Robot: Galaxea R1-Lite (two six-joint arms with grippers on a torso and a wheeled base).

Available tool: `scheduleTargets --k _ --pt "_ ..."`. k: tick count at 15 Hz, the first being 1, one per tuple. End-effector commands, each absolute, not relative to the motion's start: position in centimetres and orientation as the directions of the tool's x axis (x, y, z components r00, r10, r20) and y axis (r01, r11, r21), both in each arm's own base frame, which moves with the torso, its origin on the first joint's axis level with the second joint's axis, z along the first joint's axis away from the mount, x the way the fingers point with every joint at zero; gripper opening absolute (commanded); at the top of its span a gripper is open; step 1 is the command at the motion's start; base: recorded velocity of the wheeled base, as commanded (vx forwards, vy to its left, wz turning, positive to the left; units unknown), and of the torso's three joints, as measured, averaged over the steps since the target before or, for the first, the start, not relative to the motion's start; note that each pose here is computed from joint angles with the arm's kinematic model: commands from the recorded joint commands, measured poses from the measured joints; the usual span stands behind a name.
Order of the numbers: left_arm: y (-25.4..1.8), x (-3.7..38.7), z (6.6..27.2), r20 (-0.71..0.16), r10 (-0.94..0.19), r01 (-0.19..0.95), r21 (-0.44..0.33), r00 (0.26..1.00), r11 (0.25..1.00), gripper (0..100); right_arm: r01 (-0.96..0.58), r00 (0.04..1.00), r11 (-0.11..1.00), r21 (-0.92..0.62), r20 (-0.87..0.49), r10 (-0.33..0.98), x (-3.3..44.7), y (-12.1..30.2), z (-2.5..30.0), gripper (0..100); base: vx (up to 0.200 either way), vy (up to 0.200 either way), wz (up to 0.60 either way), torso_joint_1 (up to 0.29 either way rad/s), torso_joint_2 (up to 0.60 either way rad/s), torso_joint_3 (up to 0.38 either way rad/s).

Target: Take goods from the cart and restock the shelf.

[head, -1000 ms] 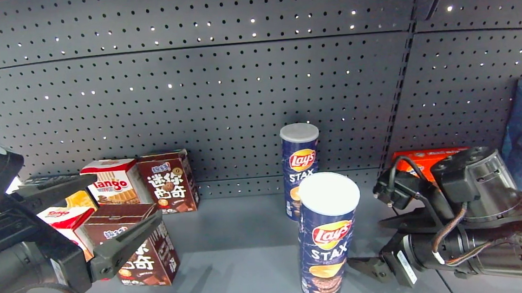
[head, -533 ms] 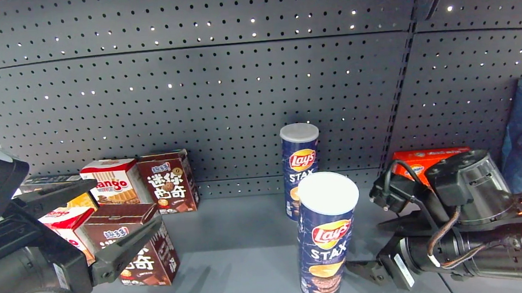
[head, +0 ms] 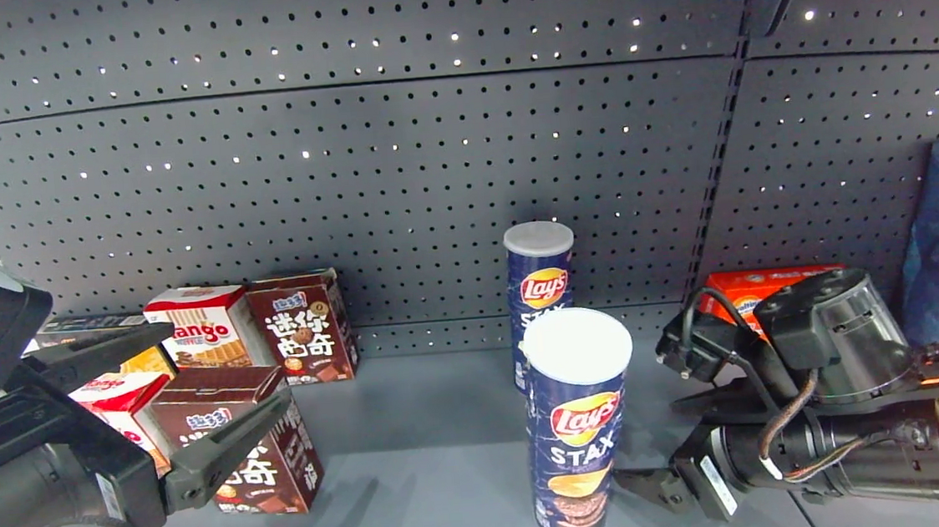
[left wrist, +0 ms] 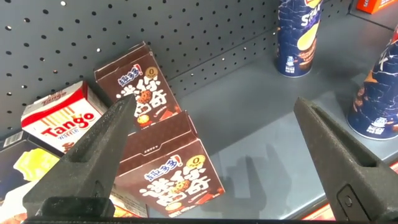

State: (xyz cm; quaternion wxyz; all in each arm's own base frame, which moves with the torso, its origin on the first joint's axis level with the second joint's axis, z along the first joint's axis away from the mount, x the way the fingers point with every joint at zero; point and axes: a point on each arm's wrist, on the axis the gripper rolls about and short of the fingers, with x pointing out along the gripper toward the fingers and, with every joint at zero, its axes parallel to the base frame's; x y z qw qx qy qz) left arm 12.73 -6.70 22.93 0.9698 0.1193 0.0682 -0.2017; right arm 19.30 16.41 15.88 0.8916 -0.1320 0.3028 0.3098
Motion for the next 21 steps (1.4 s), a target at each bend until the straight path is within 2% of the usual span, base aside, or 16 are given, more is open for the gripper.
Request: scheduleTargets --k 1,9,11,14,17,19,20,21 --pt "-6.7 12.7 23.0 -0.179 -0.375 0.407 0.204 0.910 0.890 100 -0.634 0.624 0.772 -0.048 -0.622 0.474 19.3 16.5 15.9 100 0.000 0.000 0.00 0.000 0.00 0.000" --pt "-6.7 12.7 22.8 -0.185 -0.373 0.407 0.203 0.909 0.891 100 -0.633 0.625 0.773 -0.049 -0.622 0.472 18.9 16.1 15.9 100 0.000 0.000 0.00 0.000 0.00 0.000" --pt "-6.4 12.3 23.0 -0.165 -0.369 0.398 0.201 0.915 0.895 100 -0.613 0.663 0.788 -0.051 -0.575 0.479 17.0 14.0 17.1 100 0.000 0.000 0.00 0.000 0.00 0.000" --pt "-6.1 12.3 23.6 -0.137 -0.354 0.376 0.199 0.925 0.905 100 -0.434 0.839 0.898 -0.070 -0.394 0.375 15.7 9.3 21.3 100 0.000 0.000 0.00 0.000 0.00 0.000" --pt "-5.4 12.2 24.1 -0.085 -0.317 0.327 0.204 0.945 0.923 100 -0.282 0.932 0.958 -0.060 -0.254 0.258 13.1 5.2 23.3 100 0.000 0.000 0.00 0.000 0.00 0.000" --pt "-4.2 11.3 24.5 -0.046 -0.263 0.267 0.198 0.964 0.943 100 -0.205 0.960 0.977 -0.063 -0.208 0.188 11.7 4.2 23.4 100 0.000 0.000 0.00 0.000 0.00 0.000" --pt "-2.7 9.7 23.9 -0.018 -0.183 0.183 0.196 0.983 0.963 100 -0.125 0.978 0.989 -0.074 -0.180 0.110 10.4 3.5 22.1 100 0.000 0.000 0.00 0.000 0.00 0.000" --pt "-2.0 8.1 22.5 -0.014 -0.154 0.154 0.195 0.988 0.969 100 -0.093 0.981 0.993 -0.077 -0.175 0.078 9.4 3.0 20.5 100 0.000 0.000 0.00 0.000 0.00 0.000"
